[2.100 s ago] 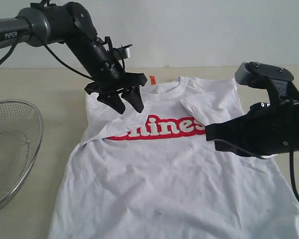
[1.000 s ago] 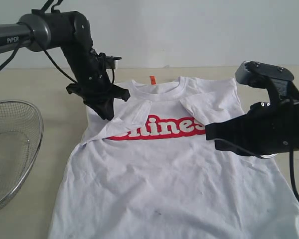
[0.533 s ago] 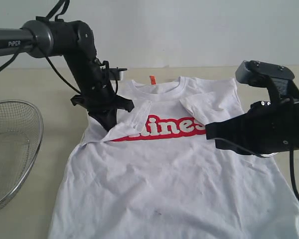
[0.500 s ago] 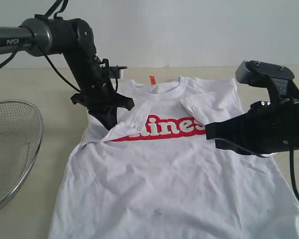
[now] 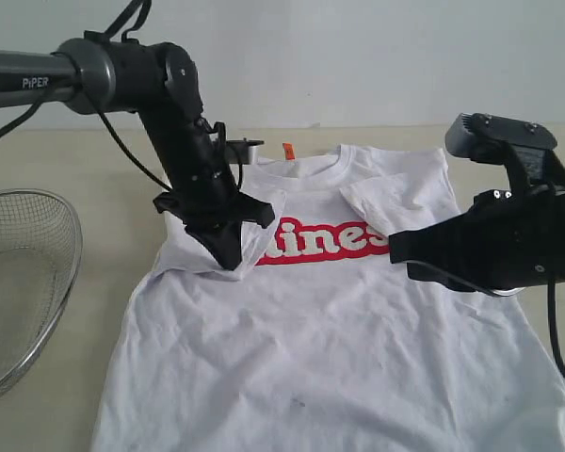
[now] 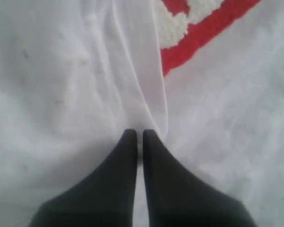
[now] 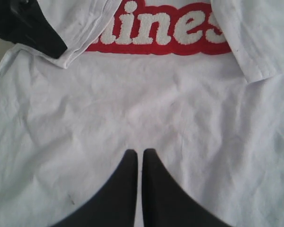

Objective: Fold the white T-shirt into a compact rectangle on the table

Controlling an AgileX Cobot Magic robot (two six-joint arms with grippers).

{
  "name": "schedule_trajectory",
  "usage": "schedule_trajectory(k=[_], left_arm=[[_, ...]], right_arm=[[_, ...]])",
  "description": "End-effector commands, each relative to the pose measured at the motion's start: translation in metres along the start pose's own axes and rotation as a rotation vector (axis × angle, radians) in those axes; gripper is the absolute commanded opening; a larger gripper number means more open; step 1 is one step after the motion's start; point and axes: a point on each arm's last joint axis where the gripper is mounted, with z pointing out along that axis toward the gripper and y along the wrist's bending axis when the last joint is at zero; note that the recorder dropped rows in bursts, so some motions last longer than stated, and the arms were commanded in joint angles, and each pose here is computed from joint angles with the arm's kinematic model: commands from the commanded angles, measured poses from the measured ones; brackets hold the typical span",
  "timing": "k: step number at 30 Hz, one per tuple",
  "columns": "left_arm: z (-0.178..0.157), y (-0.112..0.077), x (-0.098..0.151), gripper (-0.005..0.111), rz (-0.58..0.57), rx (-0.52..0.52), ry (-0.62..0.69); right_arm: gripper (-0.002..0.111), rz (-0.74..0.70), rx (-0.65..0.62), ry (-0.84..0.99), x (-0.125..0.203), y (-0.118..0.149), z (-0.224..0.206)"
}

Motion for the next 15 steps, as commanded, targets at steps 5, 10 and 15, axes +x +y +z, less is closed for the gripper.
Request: schedule_trajectory(k=[5, 10, 15], left_arm=[[-0.032, -0.021, 0.005, 0.005, 0.048, 0.021, -0.066], [-0.043, -0.005, 0.01, 0.005, 0.044, -0.131, -0.054], [-0.053, 0.034, 0.013, 0.005, -0.026, -0.319, -0.053]], right_arm=[[0.0, -0.017, 0.001, -0.014, -0.001, 0.001, -0.002], [0.0, -0.017, -0.004, -0.006, 0.0, 0.001, -0.002], [0.0, -0.017, -0.006, -0.002, 0.0, 0.001, -0.002]])
